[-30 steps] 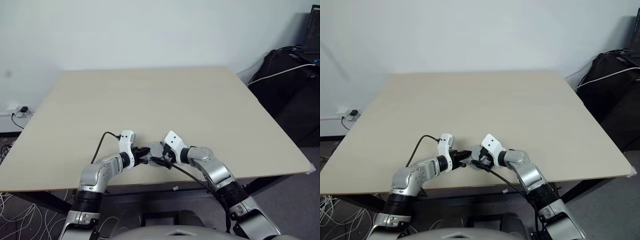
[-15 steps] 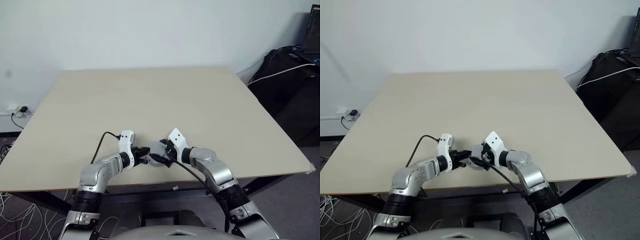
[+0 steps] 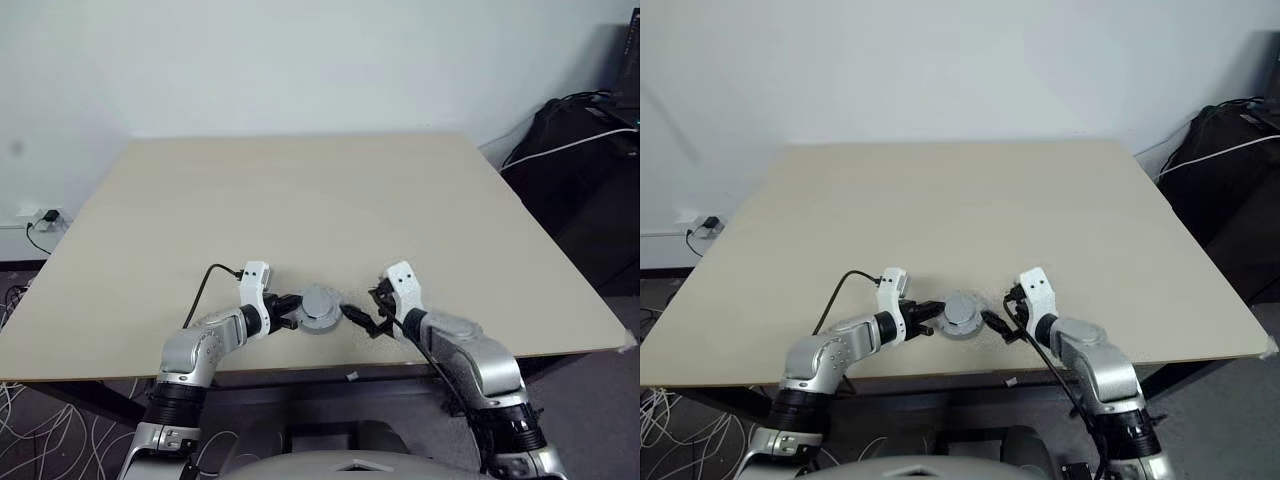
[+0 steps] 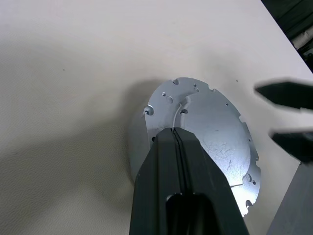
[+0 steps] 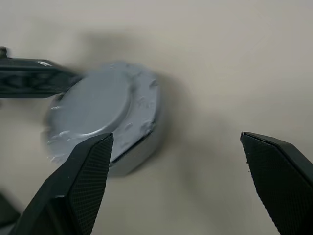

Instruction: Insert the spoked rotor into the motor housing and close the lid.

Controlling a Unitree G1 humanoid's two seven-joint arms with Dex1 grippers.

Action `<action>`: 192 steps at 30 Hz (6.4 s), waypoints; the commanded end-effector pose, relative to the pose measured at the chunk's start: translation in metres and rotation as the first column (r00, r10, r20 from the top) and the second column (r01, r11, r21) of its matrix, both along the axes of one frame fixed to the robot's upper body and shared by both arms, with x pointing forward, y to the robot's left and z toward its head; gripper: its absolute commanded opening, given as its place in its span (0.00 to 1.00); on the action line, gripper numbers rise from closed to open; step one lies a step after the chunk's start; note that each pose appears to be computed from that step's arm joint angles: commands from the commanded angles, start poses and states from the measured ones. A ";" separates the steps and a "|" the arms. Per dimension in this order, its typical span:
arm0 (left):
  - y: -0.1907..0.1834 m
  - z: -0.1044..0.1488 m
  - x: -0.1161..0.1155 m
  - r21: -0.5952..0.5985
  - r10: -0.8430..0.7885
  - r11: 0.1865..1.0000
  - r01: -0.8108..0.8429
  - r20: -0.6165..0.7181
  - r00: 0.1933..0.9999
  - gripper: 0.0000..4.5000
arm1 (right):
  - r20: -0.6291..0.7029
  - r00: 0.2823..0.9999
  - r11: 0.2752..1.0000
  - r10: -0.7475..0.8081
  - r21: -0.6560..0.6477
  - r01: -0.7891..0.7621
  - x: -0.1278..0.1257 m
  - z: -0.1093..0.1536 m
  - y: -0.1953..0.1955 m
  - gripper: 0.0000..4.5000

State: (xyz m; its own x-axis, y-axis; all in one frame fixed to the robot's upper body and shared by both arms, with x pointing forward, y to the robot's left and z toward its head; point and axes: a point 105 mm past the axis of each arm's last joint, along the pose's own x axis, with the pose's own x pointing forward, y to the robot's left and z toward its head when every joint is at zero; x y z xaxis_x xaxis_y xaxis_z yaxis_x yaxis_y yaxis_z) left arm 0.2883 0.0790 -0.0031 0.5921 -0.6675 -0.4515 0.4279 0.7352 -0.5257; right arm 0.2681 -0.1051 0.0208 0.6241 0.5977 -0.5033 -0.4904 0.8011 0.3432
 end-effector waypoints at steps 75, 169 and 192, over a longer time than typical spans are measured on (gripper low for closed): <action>-0.008 -0.005 -0.010 0.004 -0.026 1.000 0.026 -0.014 1.000 0.00 | -0.465 0.877 0.737 0.124 0.635 0.232 0.012 0.017 0.091 0.99; 0.037 0.057 -0.065 -0.797 0.476 0.331 -0.505 -0.321 0.819 0.09 | -0.254 0.959 0.596 0.129 0.793 0.130 0.025 0.090 0.092 0.43; 0.032 0.073 -0.054 -0.867 0.446 0.181 -0.464 -0.348 0.825 1.00 | -0.277 0.915 0.577 0.292 0.814 0.062 -0.002 0.097 0.116 0.43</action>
State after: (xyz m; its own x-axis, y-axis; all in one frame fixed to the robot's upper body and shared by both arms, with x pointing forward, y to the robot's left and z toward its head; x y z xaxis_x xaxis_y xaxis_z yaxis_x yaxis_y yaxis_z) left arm 0.2310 0.1248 0.0556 0.9511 -0.2815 0.1269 0.1233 -0.0305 -0.9919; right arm 0.2827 -0.0103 0.1063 0.4716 0.8803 -0.0518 -0.2496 0.1896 0.9496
